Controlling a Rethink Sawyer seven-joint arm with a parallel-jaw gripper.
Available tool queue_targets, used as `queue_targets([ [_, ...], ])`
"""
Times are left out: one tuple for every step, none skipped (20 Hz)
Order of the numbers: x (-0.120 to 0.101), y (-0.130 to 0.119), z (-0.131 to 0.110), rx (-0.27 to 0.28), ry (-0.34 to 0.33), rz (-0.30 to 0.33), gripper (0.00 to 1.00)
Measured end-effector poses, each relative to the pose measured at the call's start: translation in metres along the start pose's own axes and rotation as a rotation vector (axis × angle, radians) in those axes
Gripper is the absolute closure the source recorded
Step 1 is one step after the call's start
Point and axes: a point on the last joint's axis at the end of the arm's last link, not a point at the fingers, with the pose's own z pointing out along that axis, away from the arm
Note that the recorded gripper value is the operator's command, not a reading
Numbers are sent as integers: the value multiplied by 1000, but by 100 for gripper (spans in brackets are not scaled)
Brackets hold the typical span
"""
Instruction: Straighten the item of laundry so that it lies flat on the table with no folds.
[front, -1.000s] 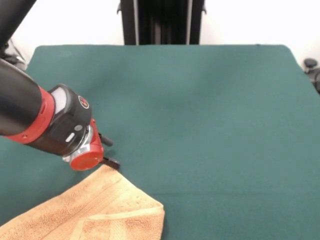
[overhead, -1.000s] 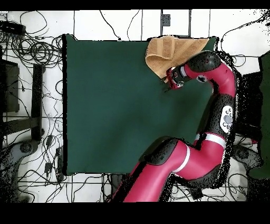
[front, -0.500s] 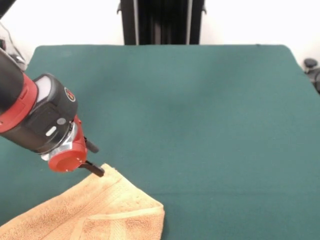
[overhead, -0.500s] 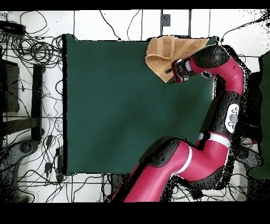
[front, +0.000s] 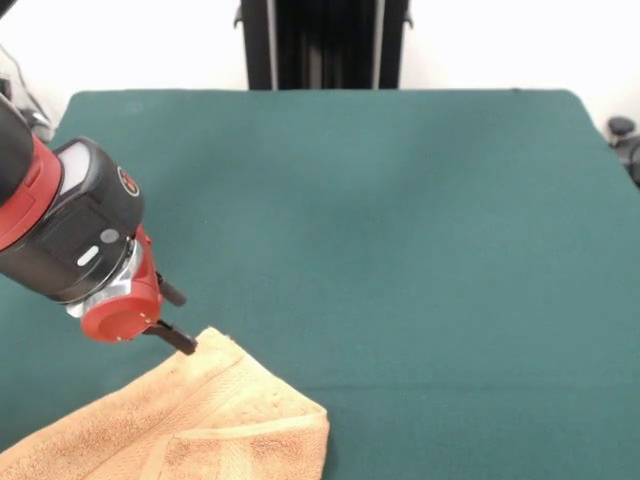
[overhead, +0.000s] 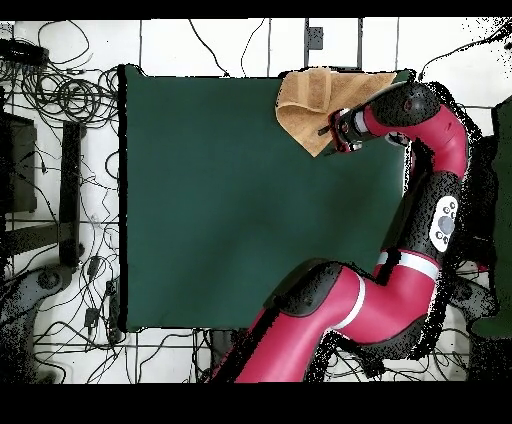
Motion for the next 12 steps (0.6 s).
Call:
queue_targets([
  [-1,-1,1,5,-3,1,0],
  [-2,-2,1,11,-5,2,0],
  [-4,-5,2,20,-7,4,0],
  [-4,-5,2,24,-7,4,0],
  [-6,-7,2,32,-8,5,0],
  [-6,-8,2,37,-10,6,0],
  [-7,-9,2,42,-12,5,0],
  [-8,-10,2,50,-15,5,0],
  [-8,-11,2,57,-17,4,0],
  [-8,-11,2,60,-17,4,0],
  [-10,-15,4,87,-17,3,0],
  [-10,-17,5,98,-15,3,0],
])
